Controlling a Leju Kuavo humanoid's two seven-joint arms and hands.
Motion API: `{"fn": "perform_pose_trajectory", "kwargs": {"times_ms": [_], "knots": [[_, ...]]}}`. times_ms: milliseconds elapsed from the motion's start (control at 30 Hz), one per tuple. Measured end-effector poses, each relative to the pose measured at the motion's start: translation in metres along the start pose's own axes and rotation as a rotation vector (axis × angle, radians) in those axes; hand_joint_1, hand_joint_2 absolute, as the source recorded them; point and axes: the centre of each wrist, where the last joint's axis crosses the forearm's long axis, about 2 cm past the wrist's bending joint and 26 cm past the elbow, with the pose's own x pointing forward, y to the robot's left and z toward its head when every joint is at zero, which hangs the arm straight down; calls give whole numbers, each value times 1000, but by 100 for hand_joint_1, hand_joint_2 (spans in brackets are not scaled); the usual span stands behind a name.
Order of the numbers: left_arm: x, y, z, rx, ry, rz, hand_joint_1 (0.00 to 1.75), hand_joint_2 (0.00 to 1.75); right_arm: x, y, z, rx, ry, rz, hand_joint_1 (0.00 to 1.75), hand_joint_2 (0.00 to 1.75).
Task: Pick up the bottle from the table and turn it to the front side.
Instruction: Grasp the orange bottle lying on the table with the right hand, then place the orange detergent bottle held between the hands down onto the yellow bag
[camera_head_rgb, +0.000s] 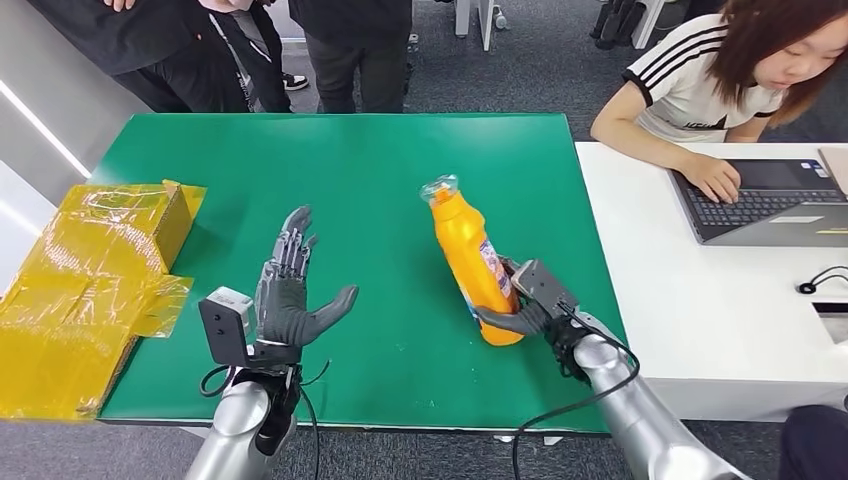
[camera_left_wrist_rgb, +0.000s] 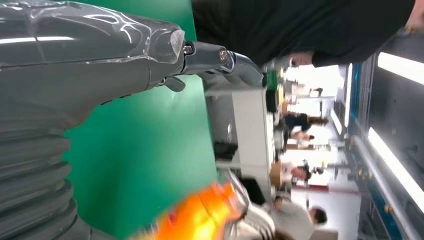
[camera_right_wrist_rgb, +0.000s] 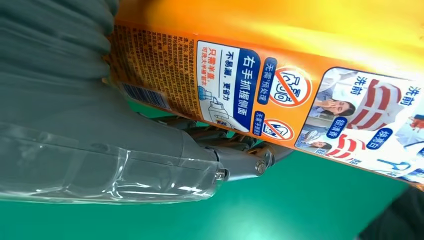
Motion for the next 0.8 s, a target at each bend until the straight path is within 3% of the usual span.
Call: {"fn": "perform_pose_trajectory", "kwargs": {"times_ms": [233,433,633,800], "knots": [[2,18,10,79,-10,-73,0,175,3,7,35,-269,-123,-93,175,175],[2,22,15,24,13,-37,0,175,27,15,41,-346,-272,-48,175,175],[12,6,-36,-144,-25,59,0,175,74,33,3,-310,-437,47,175,175],[16,-5,-58,-240,-28,140,0,175,93,45,-15,-237,-493,24,175,175]]}}
